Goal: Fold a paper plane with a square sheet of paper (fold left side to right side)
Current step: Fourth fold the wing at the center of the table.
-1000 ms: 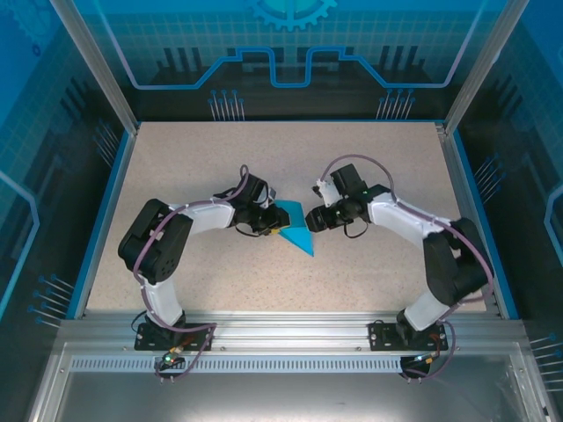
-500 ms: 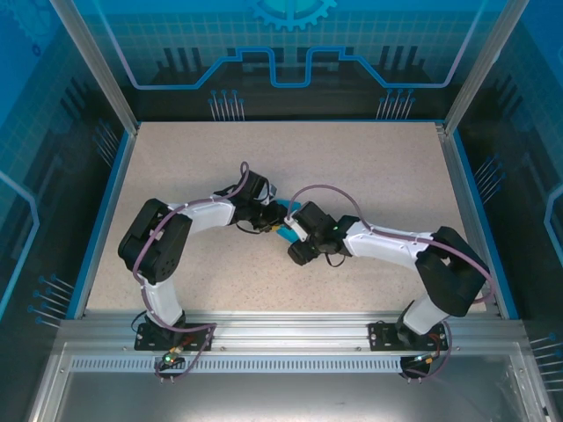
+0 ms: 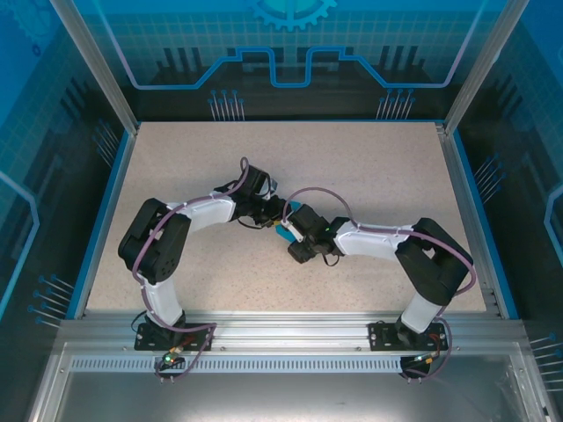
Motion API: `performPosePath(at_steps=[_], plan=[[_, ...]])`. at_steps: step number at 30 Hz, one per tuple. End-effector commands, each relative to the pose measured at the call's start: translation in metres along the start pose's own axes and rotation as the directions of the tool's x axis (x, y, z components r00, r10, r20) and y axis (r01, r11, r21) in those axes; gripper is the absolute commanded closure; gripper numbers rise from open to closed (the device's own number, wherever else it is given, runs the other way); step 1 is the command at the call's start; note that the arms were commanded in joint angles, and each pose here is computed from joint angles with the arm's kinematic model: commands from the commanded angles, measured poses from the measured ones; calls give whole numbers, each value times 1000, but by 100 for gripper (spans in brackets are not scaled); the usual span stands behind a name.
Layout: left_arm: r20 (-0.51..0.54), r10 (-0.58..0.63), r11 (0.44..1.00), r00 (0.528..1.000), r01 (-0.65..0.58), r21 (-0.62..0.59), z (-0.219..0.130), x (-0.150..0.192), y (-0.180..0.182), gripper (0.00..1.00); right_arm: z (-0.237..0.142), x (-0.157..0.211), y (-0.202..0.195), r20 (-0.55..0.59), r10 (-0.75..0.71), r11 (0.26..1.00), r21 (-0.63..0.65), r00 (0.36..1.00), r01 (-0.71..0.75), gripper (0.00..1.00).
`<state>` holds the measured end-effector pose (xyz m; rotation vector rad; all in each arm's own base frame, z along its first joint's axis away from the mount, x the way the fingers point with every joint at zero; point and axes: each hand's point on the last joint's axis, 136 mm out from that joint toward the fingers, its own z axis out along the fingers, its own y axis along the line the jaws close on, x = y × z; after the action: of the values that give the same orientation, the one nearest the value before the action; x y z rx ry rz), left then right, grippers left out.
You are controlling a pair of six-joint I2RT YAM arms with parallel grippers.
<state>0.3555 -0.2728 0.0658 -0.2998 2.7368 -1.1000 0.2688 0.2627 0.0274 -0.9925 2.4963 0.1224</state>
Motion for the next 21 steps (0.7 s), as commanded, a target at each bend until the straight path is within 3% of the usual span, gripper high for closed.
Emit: performPosePath(at_steps=[1, 11, 21], plan=[[1, -15, 1000, 1000, 15, -10, -1, -3, -5, 69, 3, -9, 0, 31, -16, 1000, 24, 999, 15, 48], [9, -14, 1000, 1000, 14, -23, -6, -4, -2, 68, 9, -4, -6, 17, 10, 999, 31, 1000, -11, 66], [41, -28, 999, 999, 29, -27, -26, -11, 9, 56, 11, 0, -7, 10, 30, 999, 11, 1000, -30, 83]])
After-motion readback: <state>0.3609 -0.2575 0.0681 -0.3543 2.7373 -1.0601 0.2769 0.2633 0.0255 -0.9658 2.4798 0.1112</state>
